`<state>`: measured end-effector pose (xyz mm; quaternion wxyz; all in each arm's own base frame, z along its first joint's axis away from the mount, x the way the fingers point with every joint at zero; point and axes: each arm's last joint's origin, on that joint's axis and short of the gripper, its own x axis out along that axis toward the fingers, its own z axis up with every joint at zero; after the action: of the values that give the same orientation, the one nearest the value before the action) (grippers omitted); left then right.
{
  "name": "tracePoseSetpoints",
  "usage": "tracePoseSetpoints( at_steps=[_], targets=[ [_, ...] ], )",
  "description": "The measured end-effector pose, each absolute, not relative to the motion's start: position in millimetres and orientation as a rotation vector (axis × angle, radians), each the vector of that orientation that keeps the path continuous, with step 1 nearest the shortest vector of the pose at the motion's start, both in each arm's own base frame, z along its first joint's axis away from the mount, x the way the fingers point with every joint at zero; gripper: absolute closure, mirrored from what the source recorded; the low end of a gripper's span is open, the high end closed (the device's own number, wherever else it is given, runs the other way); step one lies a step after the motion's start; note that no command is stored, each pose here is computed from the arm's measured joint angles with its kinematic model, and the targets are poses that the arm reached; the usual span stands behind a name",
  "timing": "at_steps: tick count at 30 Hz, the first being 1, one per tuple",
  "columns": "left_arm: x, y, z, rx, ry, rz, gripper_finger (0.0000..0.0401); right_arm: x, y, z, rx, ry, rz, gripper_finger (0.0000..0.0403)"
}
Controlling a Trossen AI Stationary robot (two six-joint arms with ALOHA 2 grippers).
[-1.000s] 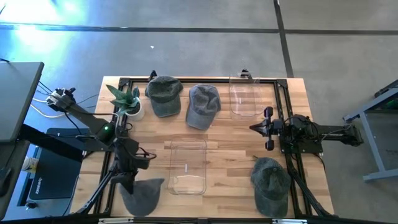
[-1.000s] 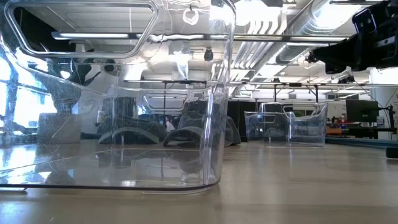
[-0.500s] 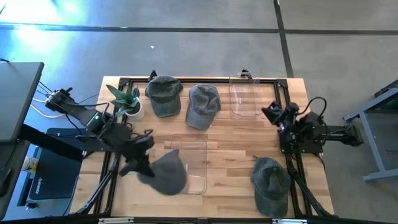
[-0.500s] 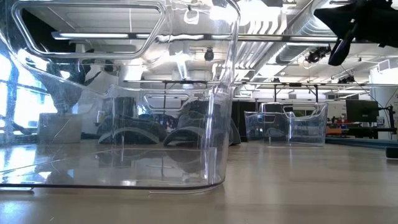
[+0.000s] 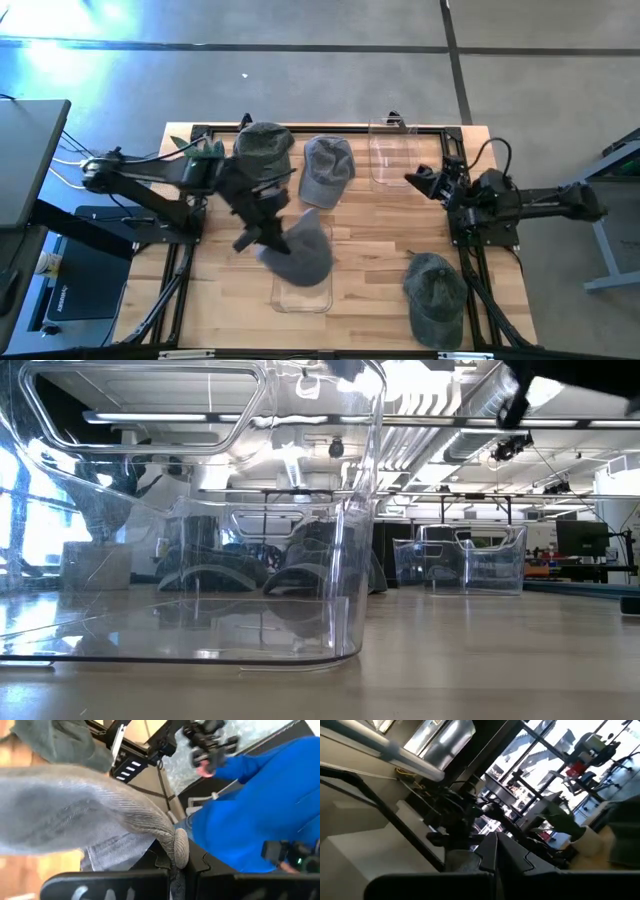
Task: Pick & Place hat
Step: Put the bottom gray cap into the bottom transparent bin
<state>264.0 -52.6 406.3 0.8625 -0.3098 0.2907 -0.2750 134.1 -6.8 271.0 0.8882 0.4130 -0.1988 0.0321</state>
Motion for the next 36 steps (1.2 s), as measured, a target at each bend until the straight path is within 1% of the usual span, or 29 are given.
tracePoseSetpoints(
  at_steps=[3, 6, 9, 11, 13, 15, 17, 19, 22, 27, 30, 33, 36],
  targets=[
    [283.3, -45.7, 410.2, -0.598, 0.620, -0.605, 0.0401, 154.2, -3.0, 303.3, 0.808, -0.427, 0.175, 0.0402],
    [298.6, -42.6, 412.4, -0.560, 0.650, -0.616, 0.0401, 173.0, 0.6, 331.8, 0.676, -0.407, 0.275, 0.0399],
    [308.9, -43.2, 420.2, -0.510, 0.644, -0.630, 0.0401, 186.3, 2.9, 358.7, 0.545, -0.397, 0.392, 0.0396],
    [313.2, -44.2, 426.3, -0.481, 0.636, -0.643, 0.0400, 191.7, 3.1, 377.5, 0.525, -0.388, 0.444, 0.0396],
    [313.9, -45.0, 429.9, -0.475, 0.649, -0.645, 0.0399, 195.9, 2.2, 394.2, 0.535, -0.348, 0.457, 0.0395],
    [318.0, -45.3, 435.6, -0.464, 0.619, -0.653, 0.0398, 201.2, 1.1, 404.4, 0.526, -0.241, 0.414, 0.0390],
    [318.3, -45.2, 436.6, -0.465, 0.625, -0.647, 0.0398, 207.0, 1.1, 410.8, 0.452, -0.113, 0.363, 0.0377],
    [318.4, -45.1, 439.1, -0.462, 0.614, -0.648, 0.0398, 213.9, 1.4, 412.3, 0.372, 0.010, 0.320, 0.0353],
    [317.6, -45.0, 440.3, -0.465, 0.610, -0.648, 0.0397, 227.0, 1.4, 413.7, 0.278, 0.115, 0.305, 0.0300],
    [317.7, -44.9, 440.0, -0.469, 0.614, -0.644, 0.0397, 263.6, 2.4, 403.7, 0.180, 0.187, 0.399, 0.0192],
    [317.5, -45.1, 440.0, -0.474, 0.617, -0.649, 0.0397, 288.2, 2.5, 392.5, 0.131, 0.226, 0.439, 0.0138],
    [317.5, -45.1, 439.9, -0.492, 0.624, -0.645, 0.0396, 307.5, 2.7, 384.2, 0.070, 0.237, 0.488, 0.0106],
    [316.6, -45.0, 438.4, -0.499, 0.643, -0.638, 0.0396, 321.4, 3.3, 381.9, 0.026, 0.203, 0.543, 0.0097]
  ],
)
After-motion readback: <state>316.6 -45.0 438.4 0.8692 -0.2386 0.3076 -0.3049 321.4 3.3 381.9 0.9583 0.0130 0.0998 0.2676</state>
